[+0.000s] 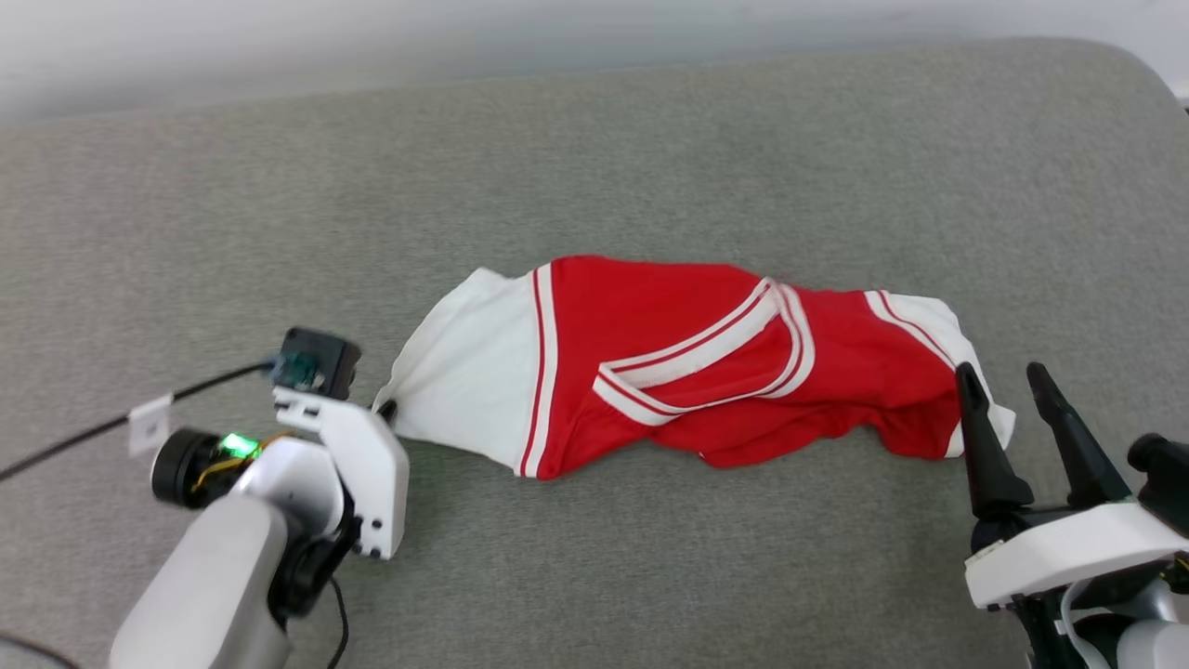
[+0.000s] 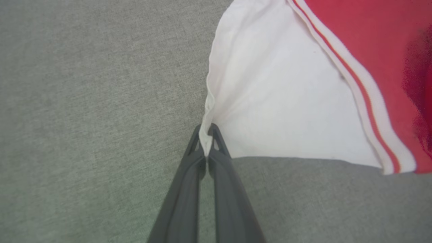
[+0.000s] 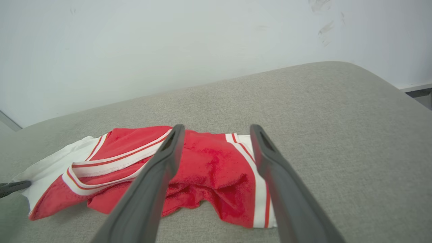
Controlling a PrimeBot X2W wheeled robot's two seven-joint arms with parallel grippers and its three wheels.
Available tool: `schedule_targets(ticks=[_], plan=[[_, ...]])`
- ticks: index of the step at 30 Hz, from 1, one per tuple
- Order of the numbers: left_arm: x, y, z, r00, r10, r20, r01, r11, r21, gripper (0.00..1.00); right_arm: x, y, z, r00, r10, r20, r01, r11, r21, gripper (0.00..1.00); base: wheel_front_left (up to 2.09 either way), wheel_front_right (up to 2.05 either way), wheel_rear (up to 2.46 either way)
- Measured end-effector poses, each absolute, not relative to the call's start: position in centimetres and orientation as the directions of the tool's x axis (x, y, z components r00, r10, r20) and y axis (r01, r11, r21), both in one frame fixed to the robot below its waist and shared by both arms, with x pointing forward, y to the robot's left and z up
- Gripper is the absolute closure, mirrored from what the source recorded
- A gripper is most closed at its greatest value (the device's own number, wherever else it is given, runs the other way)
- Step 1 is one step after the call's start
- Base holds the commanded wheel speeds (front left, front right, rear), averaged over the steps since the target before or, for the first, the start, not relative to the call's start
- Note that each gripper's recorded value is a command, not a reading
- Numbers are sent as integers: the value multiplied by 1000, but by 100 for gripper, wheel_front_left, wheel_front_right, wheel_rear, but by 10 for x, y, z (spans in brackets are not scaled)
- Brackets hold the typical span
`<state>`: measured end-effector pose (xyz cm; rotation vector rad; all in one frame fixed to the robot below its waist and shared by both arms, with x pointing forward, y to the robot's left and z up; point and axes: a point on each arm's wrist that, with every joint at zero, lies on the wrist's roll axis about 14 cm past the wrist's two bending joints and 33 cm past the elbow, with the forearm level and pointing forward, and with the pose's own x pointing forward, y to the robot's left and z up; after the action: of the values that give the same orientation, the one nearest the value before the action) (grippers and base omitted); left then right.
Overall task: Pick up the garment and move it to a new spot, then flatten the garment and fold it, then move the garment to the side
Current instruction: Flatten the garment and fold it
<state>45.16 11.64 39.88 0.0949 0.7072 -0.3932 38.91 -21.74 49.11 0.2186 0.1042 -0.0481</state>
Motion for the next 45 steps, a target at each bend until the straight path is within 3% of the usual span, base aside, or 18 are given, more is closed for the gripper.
schedule_targets(ticks=[9,13,23,34,44,45], plan=[[390,159,395,727,-213,-653,195,976,-101,100,389,-209,500,995,-5,-103,26,978,205,0,0,0,0],[384,159,406,776,-200,-598,157,980,-124,100,385,-217,499,992,-24,-124,51,975,217,0,0,0,0],[389,156,449,870,-192,-454,161,981,-105,100,393,-281,471,926,-76,-371,163,964,211,0,0,0,0],[415,148,473,913,-209,-351,190,978,-89,100,451,-244,422,697,130,-705,1,983,183,0,0,0,0],[424,155,463,916,-184,-356,163,983,-88,100,457,-215,362,480,185,-857,-58,982,180,0,0,0,0],[424,156,462,915,-181,-360,160,983,-86,100,457,-214,360,466,191,-864,-55,981,187,52,0,0,0]])
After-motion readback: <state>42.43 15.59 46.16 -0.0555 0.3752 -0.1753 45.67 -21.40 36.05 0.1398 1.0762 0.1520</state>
